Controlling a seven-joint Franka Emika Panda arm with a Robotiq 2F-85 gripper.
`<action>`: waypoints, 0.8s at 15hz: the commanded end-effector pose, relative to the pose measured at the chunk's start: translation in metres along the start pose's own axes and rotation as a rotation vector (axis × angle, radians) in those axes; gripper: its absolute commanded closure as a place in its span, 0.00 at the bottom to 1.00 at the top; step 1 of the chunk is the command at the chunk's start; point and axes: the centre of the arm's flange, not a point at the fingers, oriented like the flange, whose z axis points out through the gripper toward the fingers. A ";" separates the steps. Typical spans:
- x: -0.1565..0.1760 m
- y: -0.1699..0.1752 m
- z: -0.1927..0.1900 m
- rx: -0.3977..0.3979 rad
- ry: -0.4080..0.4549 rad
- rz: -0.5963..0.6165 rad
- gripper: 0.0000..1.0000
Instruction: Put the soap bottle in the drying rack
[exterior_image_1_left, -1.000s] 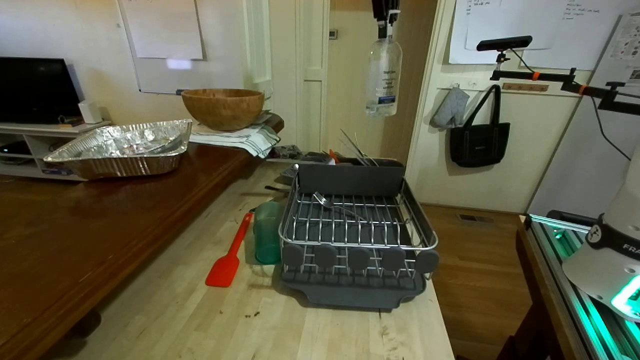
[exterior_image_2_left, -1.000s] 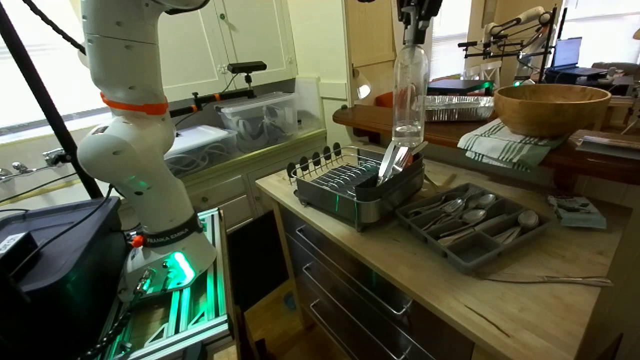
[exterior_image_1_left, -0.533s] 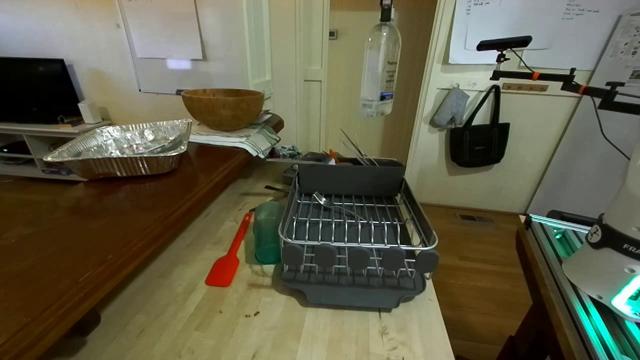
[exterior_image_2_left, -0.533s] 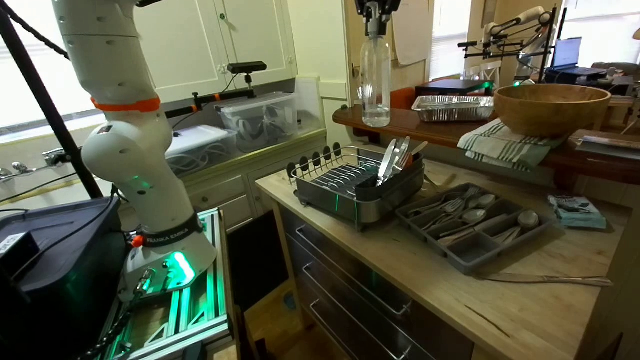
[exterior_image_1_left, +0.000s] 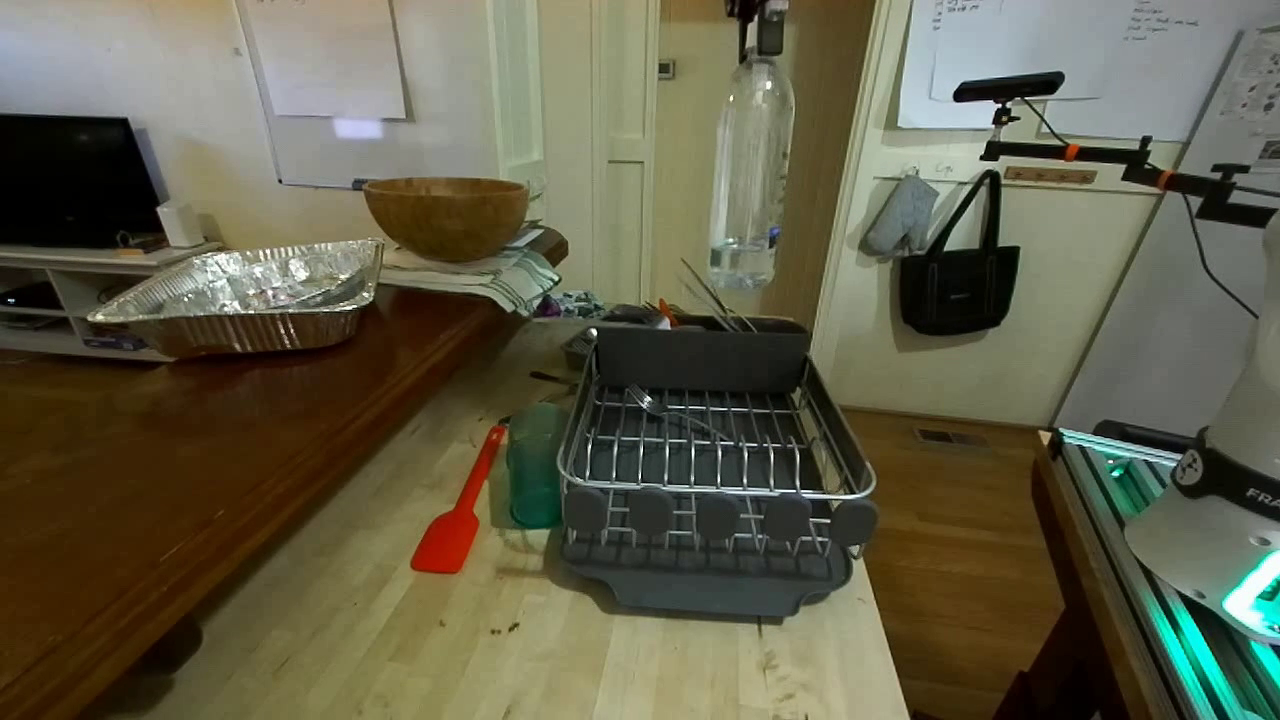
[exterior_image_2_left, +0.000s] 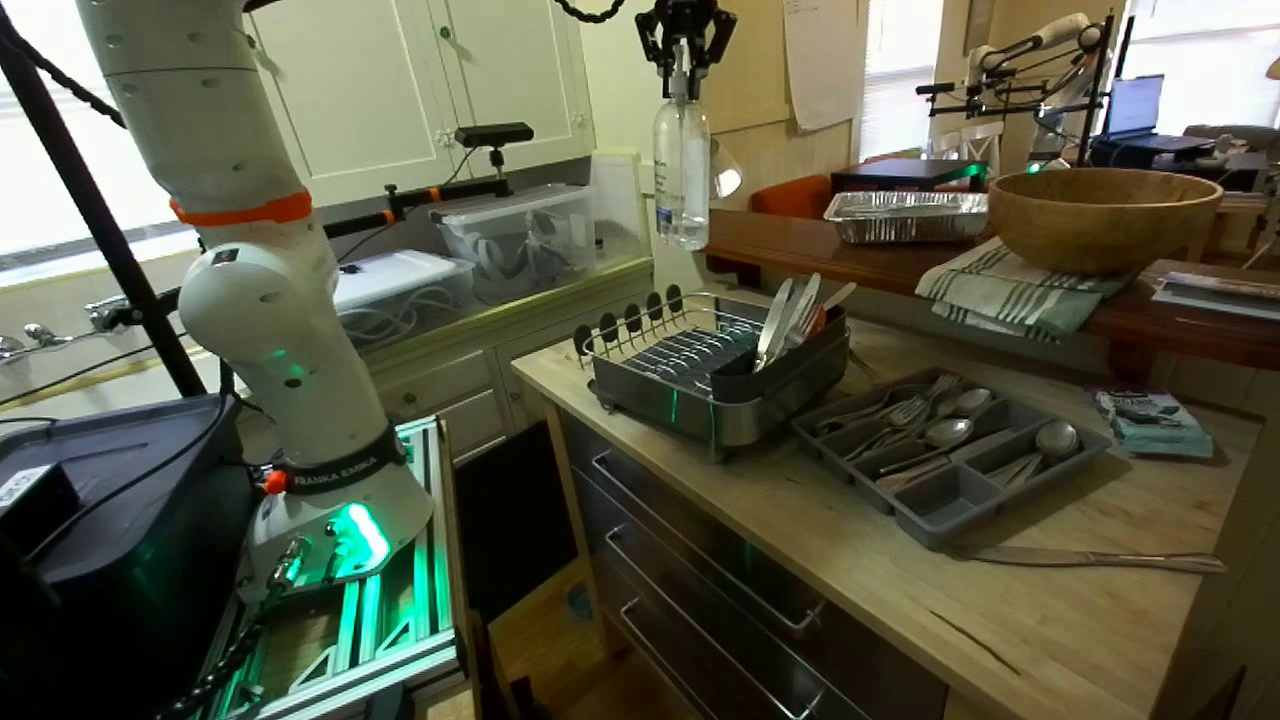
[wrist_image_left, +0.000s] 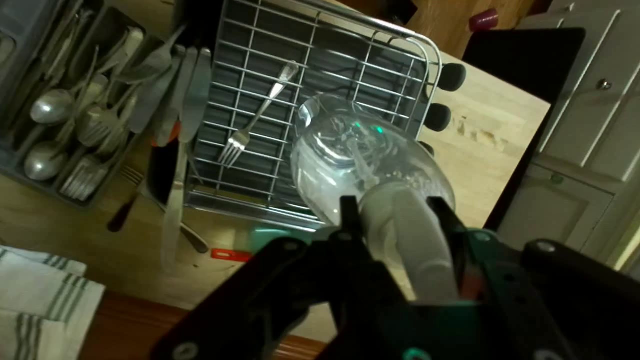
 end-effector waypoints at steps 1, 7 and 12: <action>0.017 -0.024 0.033 0.002 0.000 -0.155 0.88; 0.056 -0.035 0.079 0.050 -0.049 -0.320 0.88; 0.083 -0.036 0.121 0.077 -0.118 -0.494 0.88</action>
